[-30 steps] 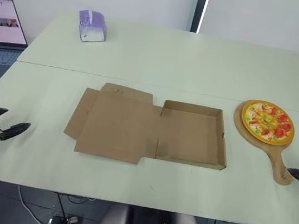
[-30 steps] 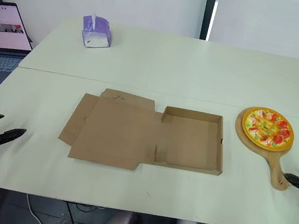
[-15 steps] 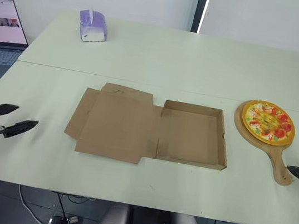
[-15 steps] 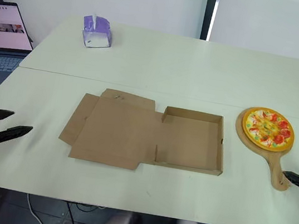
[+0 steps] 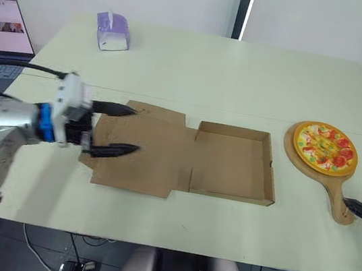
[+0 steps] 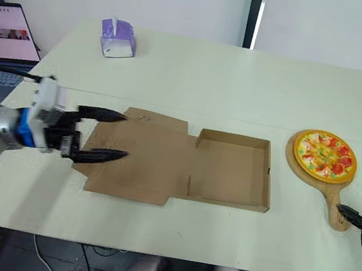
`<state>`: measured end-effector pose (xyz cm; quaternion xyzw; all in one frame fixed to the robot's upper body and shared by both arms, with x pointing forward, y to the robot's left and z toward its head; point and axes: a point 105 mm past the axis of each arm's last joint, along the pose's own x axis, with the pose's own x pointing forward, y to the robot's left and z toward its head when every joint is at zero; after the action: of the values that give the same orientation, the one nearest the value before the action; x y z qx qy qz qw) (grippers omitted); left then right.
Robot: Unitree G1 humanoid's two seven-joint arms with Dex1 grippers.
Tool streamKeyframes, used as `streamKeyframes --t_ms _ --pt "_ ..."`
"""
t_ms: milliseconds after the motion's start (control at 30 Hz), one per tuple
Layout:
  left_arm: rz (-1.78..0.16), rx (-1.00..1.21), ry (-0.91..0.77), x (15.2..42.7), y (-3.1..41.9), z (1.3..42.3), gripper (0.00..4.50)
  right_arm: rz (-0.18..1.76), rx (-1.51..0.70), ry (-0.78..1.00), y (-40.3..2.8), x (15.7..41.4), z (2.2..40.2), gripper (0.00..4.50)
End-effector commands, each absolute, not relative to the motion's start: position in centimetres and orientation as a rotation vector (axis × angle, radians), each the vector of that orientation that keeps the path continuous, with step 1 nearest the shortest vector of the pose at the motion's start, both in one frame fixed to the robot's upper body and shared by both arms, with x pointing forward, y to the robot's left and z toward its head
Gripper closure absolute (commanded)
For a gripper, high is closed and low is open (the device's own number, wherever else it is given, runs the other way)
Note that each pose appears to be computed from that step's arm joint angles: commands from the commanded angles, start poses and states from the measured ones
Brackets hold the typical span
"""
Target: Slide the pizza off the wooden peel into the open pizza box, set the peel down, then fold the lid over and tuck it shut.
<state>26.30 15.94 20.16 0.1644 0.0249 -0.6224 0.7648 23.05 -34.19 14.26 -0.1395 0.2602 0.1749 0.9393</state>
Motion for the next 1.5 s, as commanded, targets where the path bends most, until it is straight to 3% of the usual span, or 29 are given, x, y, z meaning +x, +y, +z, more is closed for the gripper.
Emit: streamKeyframes --t_ms 33,267,467,1033,1167,1333,1400,1500 --pt "-1.532 0.36 0.001 24.5 13.3 21.0 0.0 0.303 -0.297 0.477 -33.8 23.1 16.1 0.02" --pt "-1.697 0.376 -0.049 23.1 10.5 22.3 0.0 0.216 -0.188 0.573 -32.8 25.1 14.8 0.02" --pt "-1.711 0.369 -0.047 22.4 9.9 22.6 0.0 0.152 -0.157 0.68 -34.1 27.3 13.2 0.02" --pt "-1.67 0.342 -0.061 22.2 9.7 22.8 0.0 0.167 -0.133 0.792 -35.8 29.4 9.8 0.02" --pt "-1.671 0.342 -0.059 22.2 9.6 22.8 0.0 0.201 -0.12 0.818 -35.5 29.1 9.1 0.95" --pt "-1.666 0.321 -0.063 22.3 9.5 22.9 0.0 0.22 -0.101 0.82 -35.0 28.8 8.5 2.7" --pt "-1.649 0.314 -0.062 22.6 9.5 23.0 0.0 0.229 -0.088 0.801 -34.6 28.8 8.3 2.96" --pt "-1.632 0.315 -0.058 22.9 9.6 23.0 0.0 0.232 -0.097 0.761 -34.5 28.8 8.2 2.96"
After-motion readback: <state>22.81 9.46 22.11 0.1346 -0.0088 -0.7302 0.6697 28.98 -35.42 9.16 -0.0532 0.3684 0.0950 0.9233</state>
